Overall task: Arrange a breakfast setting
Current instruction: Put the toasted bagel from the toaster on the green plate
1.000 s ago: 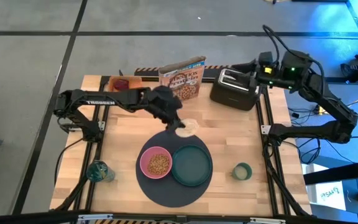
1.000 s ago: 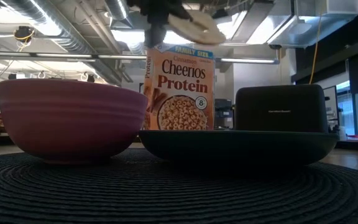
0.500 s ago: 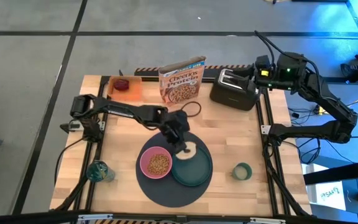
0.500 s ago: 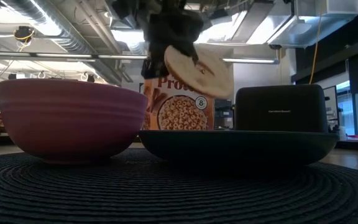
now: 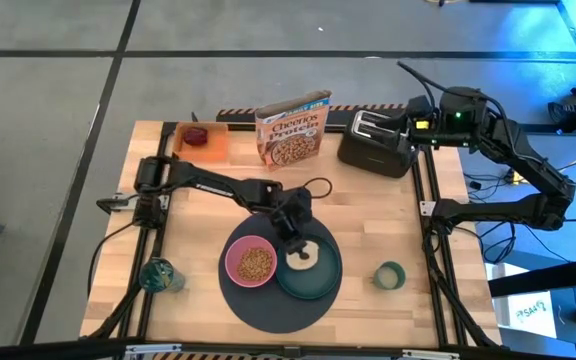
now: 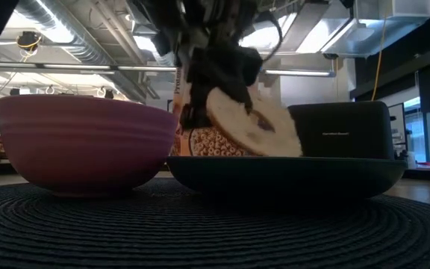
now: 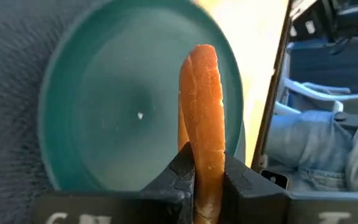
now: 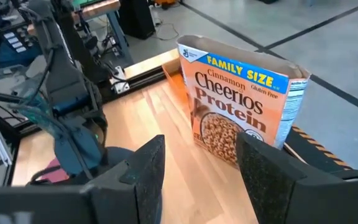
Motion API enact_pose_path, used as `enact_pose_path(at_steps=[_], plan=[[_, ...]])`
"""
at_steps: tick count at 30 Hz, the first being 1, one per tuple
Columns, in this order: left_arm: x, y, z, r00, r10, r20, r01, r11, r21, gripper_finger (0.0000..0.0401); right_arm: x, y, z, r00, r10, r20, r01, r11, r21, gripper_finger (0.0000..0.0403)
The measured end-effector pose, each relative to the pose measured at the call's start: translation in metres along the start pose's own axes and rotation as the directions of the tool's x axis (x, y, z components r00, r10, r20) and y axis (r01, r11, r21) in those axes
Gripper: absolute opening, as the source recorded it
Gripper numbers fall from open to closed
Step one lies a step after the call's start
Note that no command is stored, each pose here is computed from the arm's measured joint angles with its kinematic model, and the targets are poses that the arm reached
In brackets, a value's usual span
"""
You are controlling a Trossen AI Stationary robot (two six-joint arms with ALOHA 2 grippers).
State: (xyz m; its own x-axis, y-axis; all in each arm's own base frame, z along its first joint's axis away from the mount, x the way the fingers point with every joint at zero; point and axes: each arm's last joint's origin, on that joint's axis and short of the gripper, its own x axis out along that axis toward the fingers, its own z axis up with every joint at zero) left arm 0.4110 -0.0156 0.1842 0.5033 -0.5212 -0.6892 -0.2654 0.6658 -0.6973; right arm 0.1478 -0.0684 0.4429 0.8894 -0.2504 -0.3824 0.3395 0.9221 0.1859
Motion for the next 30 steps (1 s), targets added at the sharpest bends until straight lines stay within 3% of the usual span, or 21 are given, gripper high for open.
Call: enact_pose_path(at_steps=[5,15,30], plan=[[0.02,0.011,-0.005,0.998,0.027,-0.056,-0.03,0.999,-0.043,0.0019,0.0,0.0,-0.003,1.0,-0.003,-0.031,0.003,1.0,0.002,0.0186],[0.021,0.014,-0.004,0.997,0.073,-0.021,-0.073,0.997,-0.016,0.0028,-0.001,-0.001,-0.006,0.998,-0.007,-0.061,0.007,1.0,0.004,0.0186],[0.019,0.018,-0.006,0.992,0.122,-0.037,-0.121,0.992,0.021,0.0139,-0.001,0.0,-0.007,0.997,0.01,-0.074,-0.01,1.0,-0.001,0.0186]])
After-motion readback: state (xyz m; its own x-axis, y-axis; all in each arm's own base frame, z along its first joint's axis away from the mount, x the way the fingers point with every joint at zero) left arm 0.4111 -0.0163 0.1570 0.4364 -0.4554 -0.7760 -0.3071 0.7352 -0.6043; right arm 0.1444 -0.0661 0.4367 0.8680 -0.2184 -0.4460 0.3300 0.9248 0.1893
